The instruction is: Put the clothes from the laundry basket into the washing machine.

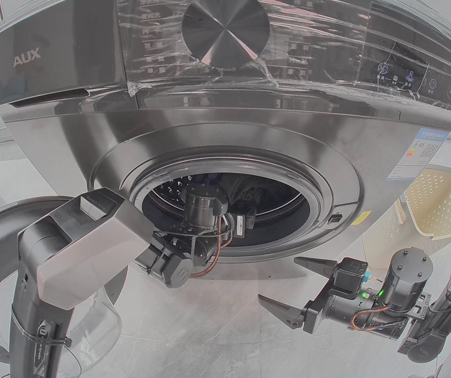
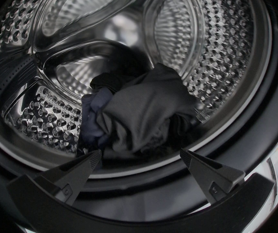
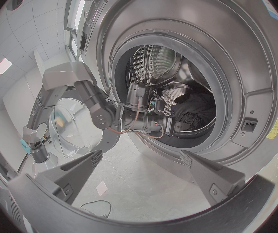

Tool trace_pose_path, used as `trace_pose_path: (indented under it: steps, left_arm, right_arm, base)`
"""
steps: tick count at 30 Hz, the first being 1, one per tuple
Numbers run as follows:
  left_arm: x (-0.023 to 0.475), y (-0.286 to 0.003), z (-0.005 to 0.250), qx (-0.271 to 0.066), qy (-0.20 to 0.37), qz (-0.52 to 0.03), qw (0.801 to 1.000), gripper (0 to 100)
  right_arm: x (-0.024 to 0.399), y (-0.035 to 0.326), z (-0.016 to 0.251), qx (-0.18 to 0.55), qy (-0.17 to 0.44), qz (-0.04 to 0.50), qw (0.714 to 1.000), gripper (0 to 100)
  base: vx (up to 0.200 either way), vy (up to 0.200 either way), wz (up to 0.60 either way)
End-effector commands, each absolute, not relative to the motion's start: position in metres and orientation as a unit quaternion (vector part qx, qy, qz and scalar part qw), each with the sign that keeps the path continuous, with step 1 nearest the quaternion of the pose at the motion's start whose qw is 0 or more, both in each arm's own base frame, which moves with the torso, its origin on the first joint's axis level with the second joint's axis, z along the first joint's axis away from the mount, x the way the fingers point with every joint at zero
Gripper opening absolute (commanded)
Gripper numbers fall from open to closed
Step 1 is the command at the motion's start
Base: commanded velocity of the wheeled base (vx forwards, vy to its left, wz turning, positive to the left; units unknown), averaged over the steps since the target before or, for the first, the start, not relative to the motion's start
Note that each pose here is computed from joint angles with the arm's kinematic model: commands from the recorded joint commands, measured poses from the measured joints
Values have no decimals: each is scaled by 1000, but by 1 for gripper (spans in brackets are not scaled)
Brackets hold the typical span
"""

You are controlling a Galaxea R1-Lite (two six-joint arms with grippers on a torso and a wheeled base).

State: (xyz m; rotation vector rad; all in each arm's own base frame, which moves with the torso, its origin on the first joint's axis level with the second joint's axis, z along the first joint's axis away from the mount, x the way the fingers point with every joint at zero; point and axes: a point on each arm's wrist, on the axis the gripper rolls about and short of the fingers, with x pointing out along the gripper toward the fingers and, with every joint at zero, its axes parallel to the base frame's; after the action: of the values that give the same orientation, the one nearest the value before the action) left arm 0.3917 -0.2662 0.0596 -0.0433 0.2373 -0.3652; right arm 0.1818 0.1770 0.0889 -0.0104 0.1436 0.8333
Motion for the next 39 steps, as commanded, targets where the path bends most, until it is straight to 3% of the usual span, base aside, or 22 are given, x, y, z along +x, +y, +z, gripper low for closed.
trace_pose_path:
  steps: [1,7,12,20,30,39]
  left_arm:
    - [348,-265,80,-7,123,-210,970,100]
    - [319,-263,75,-9,133,-230,964,100]
    - [289,-263,65,-29,106,-261,959,100]
    - [223,-237,94,-33,100,-325,940,100]
    - [177,-184,131,-58,57,-322,943,100]
    - [148,-150,133,-58,41,-289,955,100]
  right_arm:
    - [182,176,90,-4,68,403,913,100]
    - [182,176,88,-6,72,403,912,100]
    - [182,171,88,-6,75,396,915,100]
    - [174,153,94,-4,73,380,922,100]
    - [168,115,112,11,42,310,950,100]
    - [152,90,124,20,16,277,961,100]
  base:
    - [0,0,0]
    - [0,0,0]
    - [0,0,0]
    - [0,0,0]
    - [0,0,0]
    - [-178,0,0]
